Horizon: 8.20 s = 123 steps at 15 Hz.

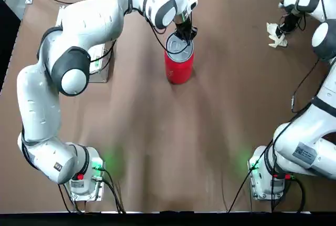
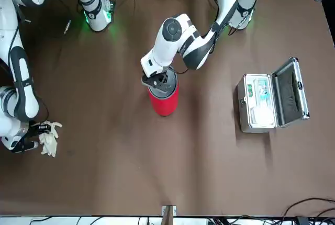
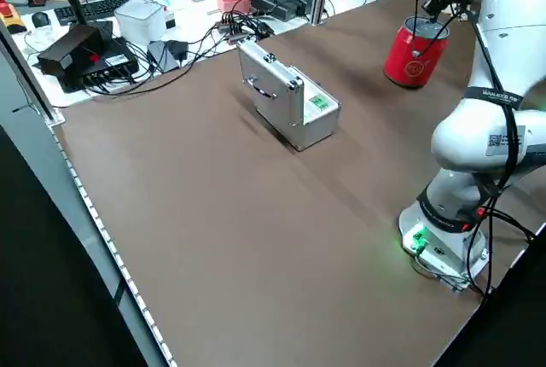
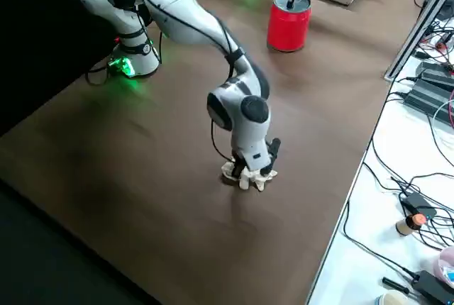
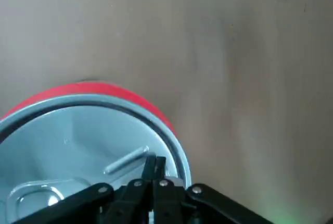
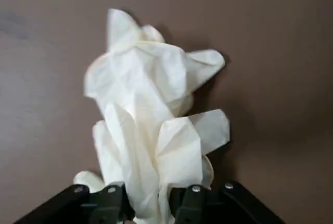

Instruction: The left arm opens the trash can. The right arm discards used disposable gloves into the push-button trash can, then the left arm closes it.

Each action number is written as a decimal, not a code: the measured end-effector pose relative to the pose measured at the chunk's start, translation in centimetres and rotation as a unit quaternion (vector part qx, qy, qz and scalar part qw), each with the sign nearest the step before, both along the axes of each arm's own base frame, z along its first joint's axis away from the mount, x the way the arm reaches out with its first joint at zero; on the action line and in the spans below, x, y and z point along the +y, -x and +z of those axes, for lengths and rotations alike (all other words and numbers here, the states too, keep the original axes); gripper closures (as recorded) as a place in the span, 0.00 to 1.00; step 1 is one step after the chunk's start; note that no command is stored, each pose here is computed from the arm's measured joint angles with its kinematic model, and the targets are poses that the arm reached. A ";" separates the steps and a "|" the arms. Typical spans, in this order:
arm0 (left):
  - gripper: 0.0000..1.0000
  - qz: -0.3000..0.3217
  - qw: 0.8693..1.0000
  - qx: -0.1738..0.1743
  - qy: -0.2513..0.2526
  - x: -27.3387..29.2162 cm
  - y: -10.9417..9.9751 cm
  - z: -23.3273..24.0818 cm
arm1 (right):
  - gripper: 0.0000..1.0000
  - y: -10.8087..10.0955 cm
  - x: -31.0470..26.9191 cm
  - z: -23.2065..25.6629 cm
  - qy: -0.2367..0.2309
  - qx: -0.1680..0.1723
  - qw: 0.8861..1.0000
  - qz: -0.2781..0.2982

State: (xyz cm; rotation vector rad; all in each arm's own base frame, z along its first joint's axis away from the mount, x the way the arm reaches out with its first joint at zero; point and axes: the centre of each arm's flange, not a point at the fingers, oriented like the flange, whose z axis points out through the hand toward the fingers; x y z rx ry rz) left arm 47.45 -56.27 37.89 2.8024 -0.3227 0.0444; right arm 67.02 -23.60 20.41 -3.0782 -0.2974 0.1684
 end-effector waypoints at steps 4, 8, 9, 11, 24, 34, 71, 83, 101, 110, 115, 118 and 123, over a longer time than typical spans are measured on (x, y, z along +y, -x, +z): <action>0.97 -0.001 1.000 -0.001 0.000 0.0 0.0 -0.1 | 0.89 -1.7 1.5 4.7 0.005 -0.014 1.000 0.011; 0.97 -0.001 1.000 -0.001 -0.001 -0.1 0.0 -0.2 | 0.89 -2.1 2.6 8.7 0.005 -0.021 1.000 0.011; 0.97 -0.001 1.000 0.000 -0.001 -0.1 0.0 -0.2 | 0.89 -2.1 2.9 9.7 0.006 -0.023 1.000 0.012; 0.97 -0.001 1.000 0.000 -0.001 -0.1 0.0 -0.3 | 0.89 -2.2 3.3 11.7 0.009 -0.033 0.999 0.011; 0.97 0.011 1.000 0.000 -0.006 0.6 -0.9 1.1 | 0.89 -3.6 11.9 19.2 0.017 -0.059 0.997 -0.042; 0.71 0.033 0.998 -0.005 -0.051 6.4 -2.0 10.7 | 0.89 -3.6 18.5 23.3 -0.011 -0.046 0.999 0.003; 0.00 0.090 0.982 -0.007 -0.166 43.3 -9.8 26.0 | 0.89 11.8 64.2 21.7 -0.181 0.128 0.959 0.176; 0.00 0.094 0.982 -0.006 -0.166 44.1 -10.0 26.0 | 0.89 9.9 63.7 17.6 -0.212 0.150 0.957 0.130; 0.00 0.092 0.982 -0.006 -0.166 43.6 -9.9 25.9 | 0.89 7.9 61.1 17.9 -0.266 0.189 0.945 0.033; 0.00 0.092 0.982 -0.005 -0.166 43.6 -9.8 25.9 | 0.89 7.7 61.0 15.9 -0.260 0.234 0.936 -0.041; 0.00 0.091 0.982 -0.005 -0.166 43.6 -9.8 25.9 | 0.77 7.6 61.0 15.5 -0.262 0.240 0.934 -0.045; 0.00 0.091 0.982 -0.005 -0.166 43.6 -9.8 25.9 | 0.59 7.6 61.1 15.6 -0.266 0.241 0.932 -0.047; 0.00 0.091 0.982 -0.005 -0.166 43.5 -9.8 25.8 | 0.60 7.5 60.8 15.6 -0.269 0.242 0.931 -0.050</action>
